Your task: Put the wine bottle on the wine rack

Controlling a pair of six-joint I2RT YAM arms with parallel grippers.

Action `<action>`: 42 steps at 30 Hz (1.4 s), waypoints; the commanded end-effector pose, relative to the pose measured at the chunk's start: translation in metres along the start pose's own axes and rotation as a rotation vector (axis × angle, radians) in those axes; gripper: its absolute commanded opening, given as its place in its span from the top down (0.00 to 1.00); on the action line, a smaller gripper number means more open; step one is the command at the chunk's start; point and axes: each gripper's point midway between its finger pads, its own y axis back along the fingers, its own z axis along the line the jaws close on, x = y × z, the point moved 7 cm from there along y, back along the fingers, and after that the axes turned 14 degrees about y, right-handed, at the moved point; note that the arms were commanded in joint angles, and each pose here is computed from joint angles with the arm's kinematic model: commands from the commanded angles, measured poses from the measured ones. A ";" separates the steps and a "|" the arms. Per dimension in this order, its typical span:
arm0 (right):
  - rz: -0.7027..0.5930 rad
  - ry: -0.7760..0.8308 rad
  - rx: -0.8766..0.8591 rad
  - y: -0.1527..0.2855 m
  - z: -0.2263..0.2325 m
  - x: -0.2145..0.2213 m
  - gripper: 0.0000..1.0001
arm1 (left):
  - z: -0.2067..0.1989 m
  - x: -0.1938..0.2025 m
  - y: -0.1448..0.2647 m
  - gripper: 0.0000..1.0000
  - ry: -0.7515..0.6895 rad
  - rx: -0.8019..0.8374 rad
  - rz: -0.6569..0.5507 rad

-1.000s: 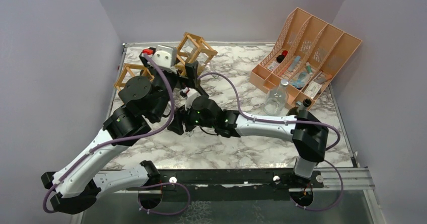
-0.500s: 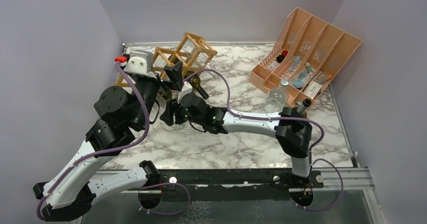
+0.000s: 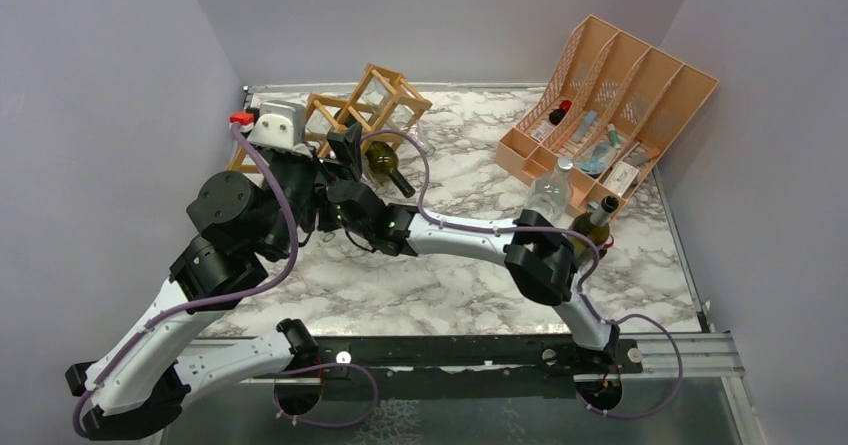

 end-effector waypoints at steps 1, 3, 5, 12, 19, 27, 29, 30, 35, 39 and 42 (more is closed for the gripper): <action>-0.133 -0.041 -0.004 -0.012 0.016 -0.036 0.93 | 0.005 -0.009 0.005 0.01 -0.004 -0.022 -0.017; -0.142 -0.031 -0.003 -0.017 0.018 -0.037 0.89 | 0.005 -0.009 0.005 0.01 -0.004 -0.021 -0.016; -0.147 -0.023 -0.001 -0.022 0.018 -0.038 0.85 | 0.005 -0.009 0.005 0.01 -0.007 -0.021 -0.016; -0.144 0.010 0.014 -0.042 0.020 -0.034 0.74 | 0.006 -0.009 0.006 0.01 -0.010 -0.021 -0.013; -0.137 0.005 0.004 -0.057 0.017 -0.027 0.66 | 0.006 -0.009 0.006 0.01 -0.009 -0.022 -0.013; -0.110 -0.032 -0.003 -0.061 0.013 -0.025 0.44 | 0.005 -0.007 0.005 0.01 -0.009 -0.023 -0.005; -0.106 -0.031 0.000 -0.061 0.012 -0.026 0.36 | 0.005 -0.007 0.005 0.01 -0.008 -0.021 -0.004; -0.105 -0.027 0.002 -0.061 0.011 -0.027 0.32 | 0.004 -0.007 0.004 0.01 -0.007 -0.020 -0.003; -0.113 0.012 -0.002 -0.054 0.010 -0.036 0.12 | 0.005 -0.009 0.006 0.01 -0.005 -0.022 -0.006; -0.137 0.021 -0.011 -0.044 0.010 -0.048 0.07 | 0.006 -0.009 0.006 0.01 -0.009 -0.023 -0.005; -0.141 0.032 -0.010 -0.037 0.010 -0.053 0.06 | 0.006 -0.023 0.009 0.01 0.008 -0.018 -0.034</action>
